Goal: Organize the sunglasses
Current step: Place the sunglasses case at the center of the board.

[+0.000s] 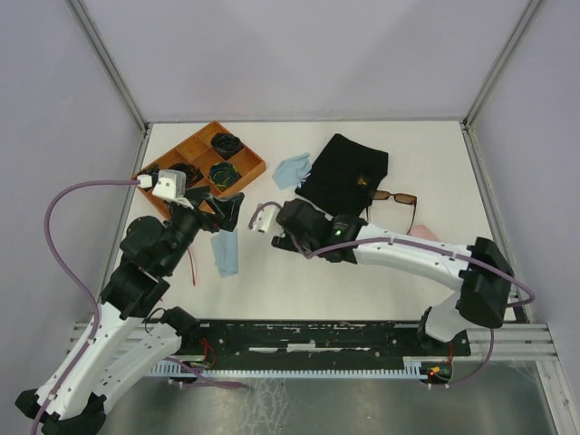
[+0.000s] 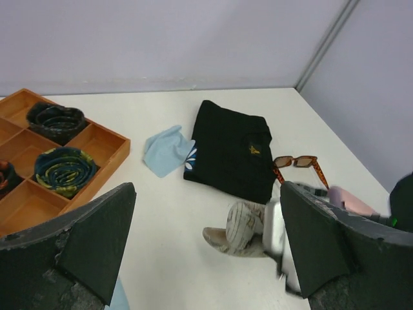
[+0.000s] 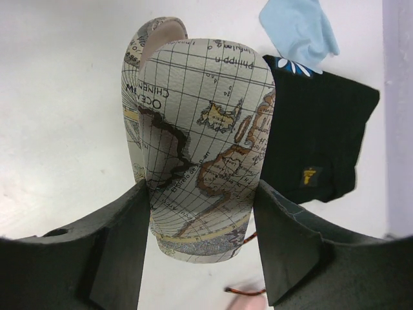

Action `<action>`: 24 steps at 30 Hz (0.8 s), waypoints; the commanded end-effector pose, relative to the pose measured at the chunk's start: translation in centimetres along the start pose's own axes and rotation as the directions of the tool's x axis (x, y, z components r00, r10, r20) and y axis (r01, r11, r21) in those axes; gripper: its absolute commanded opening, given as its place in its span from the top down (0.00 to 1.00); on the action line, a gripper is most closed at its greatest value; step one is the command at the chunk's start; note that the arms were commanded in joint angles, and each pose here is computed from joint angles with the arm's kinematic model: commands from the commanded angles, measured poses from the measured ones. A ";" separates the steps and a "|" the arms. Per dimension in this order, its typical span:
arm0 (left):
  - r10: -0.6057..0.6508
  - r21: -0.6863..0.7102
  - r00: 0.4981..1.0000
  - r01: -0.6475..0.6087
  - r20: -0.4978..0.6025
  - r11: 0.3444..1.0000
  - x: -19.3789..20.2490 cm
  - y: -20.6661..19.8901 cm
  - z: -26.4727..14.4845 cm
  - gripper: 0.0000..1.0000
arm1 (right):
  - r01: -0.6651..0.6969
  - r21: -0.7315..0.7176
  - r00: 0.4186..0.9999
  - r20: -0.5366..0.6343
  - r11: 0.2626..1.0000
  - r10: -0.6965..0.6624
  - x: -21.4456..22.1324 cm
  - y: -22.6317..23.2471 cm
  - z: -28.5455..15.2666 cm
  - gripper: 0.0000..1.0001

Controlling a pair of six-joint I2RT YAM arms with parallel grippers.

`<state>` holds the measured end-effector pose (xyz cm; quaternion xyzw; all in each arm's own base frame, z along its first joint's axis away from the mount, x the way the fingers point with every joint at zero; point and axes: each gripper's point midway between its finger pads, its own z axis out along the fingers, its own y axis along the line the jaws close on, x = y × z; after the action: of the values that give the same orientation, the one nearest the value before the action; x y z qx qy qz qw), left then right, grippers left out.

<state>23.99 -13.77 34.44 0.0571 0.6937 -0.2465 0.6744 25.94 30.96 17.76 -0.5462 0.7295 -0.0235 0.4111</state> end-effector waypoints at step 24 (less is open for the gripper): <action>0.057 -0.130 0.998 -0.052 0.036 0.990 -0.8 2.6 -1.1 0.01 | 0.508 0.146 0.853 -0.222 0.849 -0.472 3.3 3.8 8.9 0.54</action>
<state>23.86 -10.91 34.09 0.0197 0.6985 -0.1945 0.6884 27.83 32.91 7.05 -0.6907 0.5854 -0.2465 0.3457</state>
